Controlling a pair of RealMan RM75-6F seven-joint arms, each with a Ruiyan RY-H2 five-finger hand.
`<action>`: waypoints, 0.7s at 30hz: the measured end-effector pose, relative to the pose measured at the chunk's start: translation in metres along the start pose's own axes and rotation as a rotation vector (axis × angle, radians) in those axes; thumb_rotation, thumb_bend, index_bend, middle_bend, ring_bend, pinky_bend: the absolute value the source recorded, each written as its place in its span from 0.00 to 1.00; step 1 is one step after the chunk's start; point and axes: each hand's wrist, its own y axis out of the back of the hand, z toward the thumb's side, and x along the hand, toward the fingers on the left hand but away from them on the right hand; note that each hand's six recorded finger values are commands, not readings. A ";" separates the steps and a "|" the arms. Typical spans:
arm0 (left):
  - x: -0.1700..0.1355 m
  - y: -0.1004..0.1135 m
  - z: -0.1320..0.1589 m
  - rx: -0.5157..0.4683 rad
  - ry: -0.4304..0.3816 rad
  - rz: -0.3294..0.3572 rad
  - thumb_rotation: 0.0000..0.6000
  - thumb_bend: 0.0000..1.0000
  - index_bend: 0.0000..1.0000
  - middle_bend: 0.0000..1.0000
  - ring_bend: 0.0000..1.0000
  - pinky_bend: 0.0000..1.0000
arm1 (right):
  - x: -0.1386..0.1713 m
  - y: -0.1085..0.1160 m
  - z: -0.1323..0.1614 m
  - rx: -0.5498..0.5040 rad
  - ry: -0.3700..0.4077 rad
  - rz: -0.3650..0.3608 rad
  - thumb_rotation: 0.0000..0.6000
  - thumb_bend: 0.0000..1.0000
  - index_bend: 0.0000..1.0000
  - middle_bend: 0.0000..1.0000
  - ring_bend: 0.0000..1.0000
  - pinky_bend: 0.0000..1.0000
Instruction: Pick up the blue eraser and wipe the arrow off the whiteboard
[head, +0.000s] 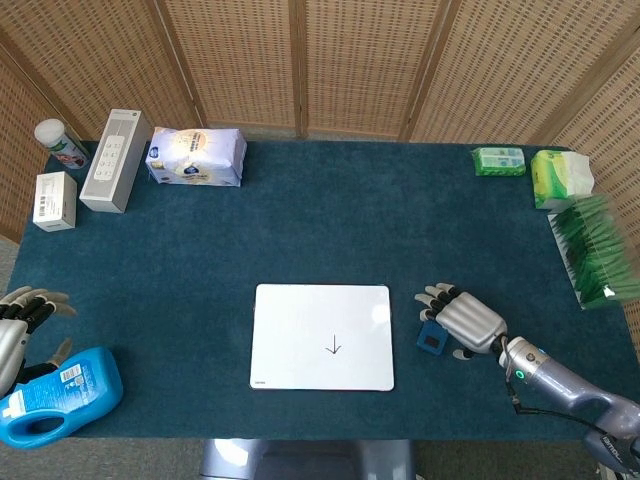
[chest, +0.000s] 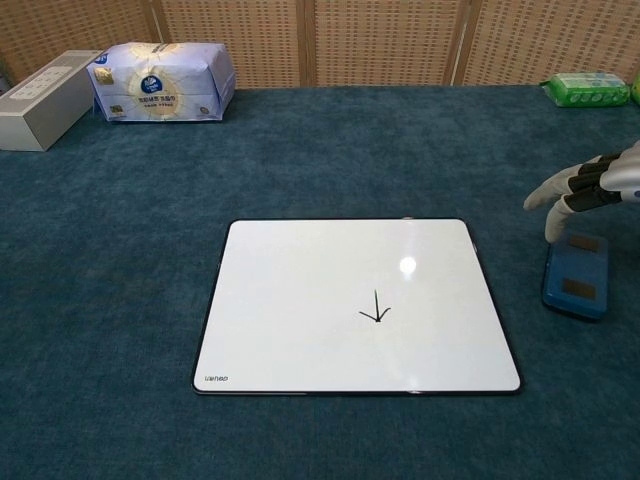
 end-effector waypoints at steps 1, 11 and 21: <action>0.000 0.000 0.000 -0.001 0.000 0.000 1.00 0.43 0.38 0.29 0.21 0.15 | -0.001 0.000 0.000 0.004 0.002 0.002 1.00 0.06 0.28 0.12 0.00 0.17; -0.002 -0.001 0.000 0.004 0.008 -0.001 1.00 0.43 0.38 0.29 0.21 0.15 | -0.011 -0.001 0.000 0.046 0.035 0.018 1.00 0.04 0.28 0.13 0.00 0.17; -0.005 0.000 -0.001 0.004 0.020 0.005 1.00 0.43 0.38 0.29 0.21 0.15 | -0.021 -0.003 0.000 0.063 0.055 0.029 1.00 0.04 0.29 0.13 0.00 0.17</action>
